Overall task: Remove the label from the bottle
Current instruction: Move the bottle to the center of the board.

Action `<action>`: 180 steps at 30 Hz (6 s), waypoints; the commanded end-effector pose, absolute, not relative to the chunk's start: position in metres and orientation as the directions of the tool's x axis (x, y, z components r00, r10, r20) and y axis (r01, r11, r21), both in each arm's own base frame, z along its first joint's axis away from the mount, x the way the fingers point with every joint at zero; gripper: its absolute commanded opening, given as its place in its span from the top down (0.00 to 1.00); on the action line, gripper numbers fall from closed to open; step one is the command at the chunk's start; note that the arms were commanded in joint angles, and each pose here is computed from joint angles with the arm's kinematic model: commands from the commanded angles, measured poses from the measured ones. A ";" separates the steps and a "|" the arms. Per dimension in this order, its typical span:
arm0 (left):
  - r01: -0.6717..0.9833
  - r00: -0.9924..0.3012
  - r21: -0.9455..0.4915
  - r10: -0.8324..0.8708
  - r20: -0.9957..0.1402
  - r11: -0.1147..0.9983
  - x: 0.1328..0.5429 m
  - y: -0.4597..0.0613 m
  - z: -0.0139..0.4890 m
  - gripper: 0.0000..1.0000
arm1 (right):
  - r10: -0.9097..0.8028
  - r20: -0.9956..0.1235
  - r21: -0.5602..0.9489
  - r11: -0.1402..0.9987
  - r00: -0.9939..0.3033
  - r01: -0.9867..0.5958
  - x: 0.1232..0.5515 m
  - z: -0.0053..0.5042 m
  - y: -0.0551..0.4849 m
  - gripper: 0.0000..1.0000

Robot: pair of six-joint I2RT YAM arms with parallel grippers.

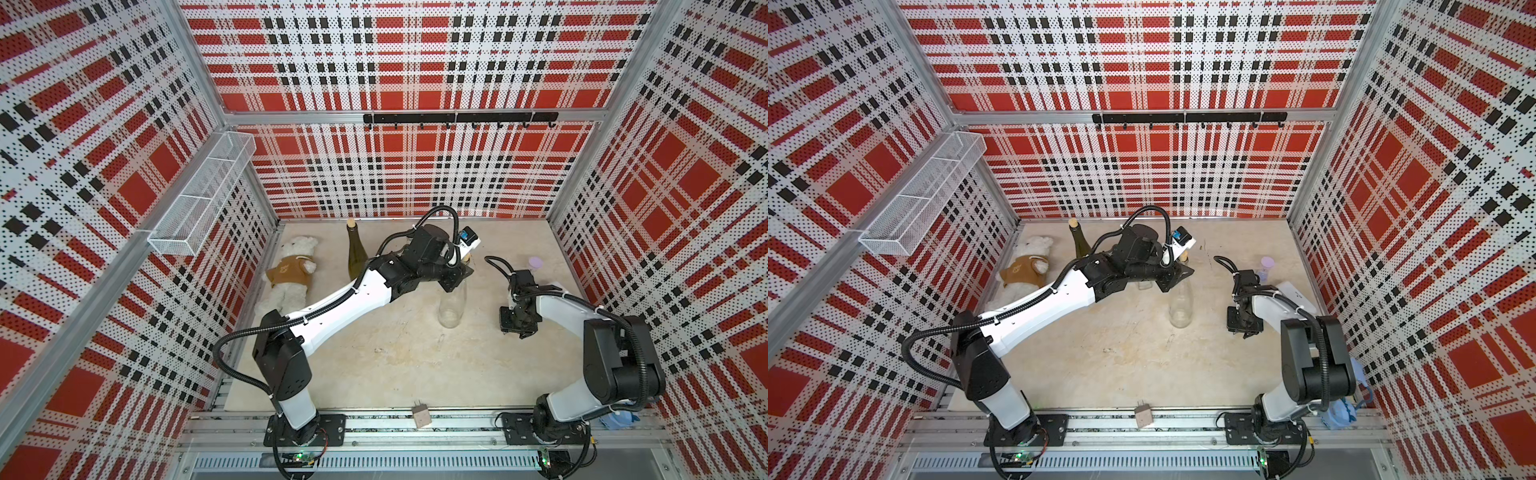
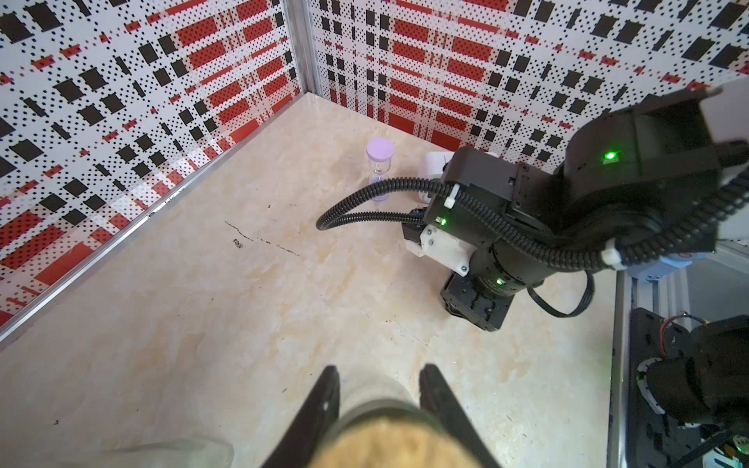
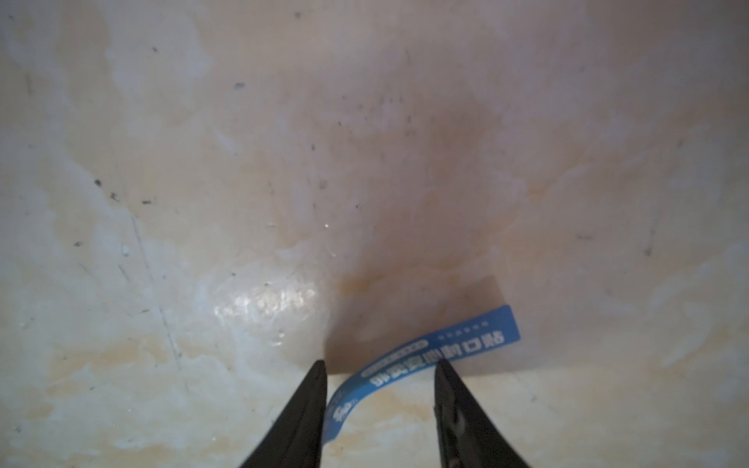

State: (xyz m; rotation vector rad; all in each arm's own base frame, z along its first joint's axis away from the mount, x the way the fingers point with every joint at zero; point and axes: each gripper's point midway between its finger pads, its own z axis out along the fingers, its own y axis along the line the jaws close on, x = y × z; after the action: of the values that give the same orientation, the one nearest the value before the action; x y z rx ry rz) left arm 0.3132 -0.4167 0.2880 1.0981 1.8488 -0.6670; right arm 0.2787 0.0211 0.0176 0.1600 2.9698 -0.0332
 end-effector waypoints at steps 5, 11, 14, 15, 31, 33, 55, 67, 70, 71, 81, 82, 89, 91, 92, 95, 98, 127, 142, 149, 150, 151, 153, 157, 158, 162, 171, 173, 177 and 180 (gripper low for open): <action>0.882 -0.245 -0.014 0.434 -0.867 0.471 0.314 -0.419 0.285 0.64 | 0.082 -0.165 -0.025 0.996 -0.983 0.087 0.288 0.017 0.020 0.51; 0.882 -0.245 -0.013 0.435 -0.866 0.471 0.315 -0.419 0.285 0.64 | 0.071 -0.153 -0.040 0.996 -0.986 0.078 0.287 0.015 0.018 0.43; 0.881 -0.244 -0.011 0.435 -0.867 0.473 0.316 -0.419 0.286 0.64 | 0.072 -0.148 -0.040 0.996 -0.986 0.078 0.287 0.014 0.018 0.41; 0.881 -0.245 -0.011 0.437 -0.865 0.473 0.316 -0.419 0.284 0.64 | 0.073 -0.148 -0.040 0.996 -0.986 0.079 0.287 0.014 0.018 0.40; 0.882 -0.246 -0.012 0.437 -0.865 0.472 0.316 -0.418 0.285 0.64 | 0.080 -0.194 -0.009 0.996 -0.978 0.083 0.286 0.029 0.022 0.35; 0.881 -0.246 -0.012 0.437 -0.865 0.472 0.316 -0.419 0.286 0.64 | 0.081 -0.208 0.004 0.997 -0.975 0.082 0.286 0.035 0.024 0.34; 0.873 -0.240 -0.010 0.411 -0.880 0.487 0.313 -0.419 0.299 0.46 | 0.108 -0.421 0.114 0.991 -0.901 0.065 0.279 0.125 0.034 0.33; 0.862 -0.206 -0.003 0.345 -0.916 0.508 0.311 -0.411 0.340 0.11 | 0.074 -0.622 0.195 0.979 -0.779 -0.063 0.278 0.183 0.050 0.23; 0.863 -0.195 -0.006 0.321 -0.927 0.505 0.306 -0.408 0.353 0.04 | 0.068 -0.667 0.212 0.972 -0.742 -0.100 0.279 0.196 0.056 0.20; 0.865 -0.193 -0.011 0.312 -0.930 0.502 0.304 -0.407 0.357 0.03 | 0.067 -0.680 0.216 0.970 -0.731 -0.112 0.279 0.199 0.057 0.17; 0.869 -0.165 -0.029 0.234 -0.958 0.494 0.291 -0.395 0.389 0.01 | 0.073 -0.765 0.258 0.945 -0.640 -0.201 0.274 0.232 0.070 0.00; 0.866 -0.164 -0.031 0.227 -0.960 0.498 0.290 -0.393 0.391 0.01 | 0.070 -0.772 0.260 0.942 -0.632 -0.212 0.273 0.235 0.071 0.00; 0.826 -0.179 -0.070 0.142 -0.973 0.559 0.297 -0.364 0.416 0.00 | 0.062 -0.811 0.272 0.920 -0.582 -0.281 0.270 0.259 0.081 0.06; 0.802 -0.197 -0.096 0.110 -0.974 0.589 0.303 -0.351 0.421 0.00 | 0.072 -0.818 0.294 0.905 -0.571 -0.307 0.271 0.267 0.087 0.08; 0.786 -0.206 -0.108 0.092 -0.974 0.609 0.306 -0.343 0.423 0.00 | 0.081 -0.820 0.305 0.899 -0.566 -0.314 0.272 0.270 0.090 0.09; 0.730 -0.244 -0.162 0.032 -0.969 0.663 0.318 -0.316 0.424 0.01 | 0.068 -0.836 0.306 0.881 -0.544 -0.360 0.273 0.282 0.102 0.09; 0.699 -0.256 -0.213 -0.039 -0.966 0.683 0.323 -0.288 0.429 0.01 | 0.023 -0.866 0.259 0.875 -0.500 -0.408 0.274 0.298 0.119 0.10; 0.483 -0.307 -0.341 -0.209 -0.929 0.806 0.345 -0.175 0.404 0.01 | -0.132 -0.923 0.117 0.799 -0.362 -0.590 0.326 0.309 0.221 0.35; 0.482 -0.322 -0.356 -0.217 -0.922 0.800 0.351 -0.175 0.397 0.01 | -0.124 -0.926 0.112 0.810 -0.356 -0.575 0.331 0.303 0.220 0.65; 0.483 -0.324 -0.364 -0.224 -0.919 0.796 0.351 -0.175 0.396 0.00 | -0.123 -0.936 0.089 0.825 -0.330 -0.559 0.332 0.315 0.214 0.72; 0.482 -0.325 -0.366 -0.225 -0.918 0.796 0.351 -0.175 0.395 0.01 | -0.127 -0.936 0.084 0.827 -0.330 -0.555 0.333 0.316 0.213 0.72; 0.483 -0.326 -0.367 -0.226 -0.918 0.795 0.351 -0.176 0.395 0.01 | -0.131 -0.936 0.076 0.830 -0.326 -0.553 0.334 0.318 0.213 0.72; 0.485 -0.327 -0.369 -0.227 -0.918 0.793 0.351 -0.176 0.395 0.00 | -0.147 -0.935 0.059 0.834 -0.323 -0.549 0.336 0.319 0.212 0.72; 0.486 -0.328 -0.371 -0.229 -0.917 0.791 0.350 -0.176 0.395 0.01 | -0.176 -0.936 0.015 0.844 -0.304 -0.536 0.343 0.326 0.208 0.73; 0.486 -0.327 -0.371 -0.229 -0.917 0.791 0.350 -0.176 0.395 0.00 | -0.183 -0.936 0.006 0.846 -0.300 -0.534 0.345 0.328 0.207 0.73; 0.487 -0.327 -0.371 -0.228 -0.917 0.791 0.350 -0.176 0.394 0.00 | -0.217 -0.932 -0.039 0.854 -0.289 -0.519 0.356 0.333 0.199 0.73; 0.488 -0.331 -0.379 -0.235 -0.914 0.786 0.352 -0.177 0.393 0.01 | -0.194 -0.945 -0.060 0.894 -0.262 -0.444 0.396 0.346 0.160 0.73; 0.487 -0.331 -0.379 -0.235 -0.914 0.787 0.353 -0.177 0.393 0.01 | -0.189 -0.947 -0.063 0.902 -0.259 -0.427 0.406 0.348 0.152 0.73; 0.485 -0.331 -0.379 -0.236 -0.914 0.788 0.356 -0.177 0.392 0.01 | -0.179 -0.950 -0.070 0.920 -0.256 -0.385 0.428 0.349 0.135 0.73; 0.483 -0.335 -0.381 -0.236 -0.912 0.788 0.359 -0.177 0.391 0.01 | -0.156 -0.956 -0.057 0.928 -0.248 -0.367 0.444 0.350 0.127 0.73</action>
State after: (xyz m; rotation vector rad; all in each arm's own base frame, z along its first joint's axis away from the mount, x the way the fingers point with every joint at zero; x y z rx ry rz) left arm 0.3538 -0.1788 0.3877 0.2082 1.7857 -0.7284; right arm 0.4231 0.1232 0.2871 -0.3971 2.0495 0.1934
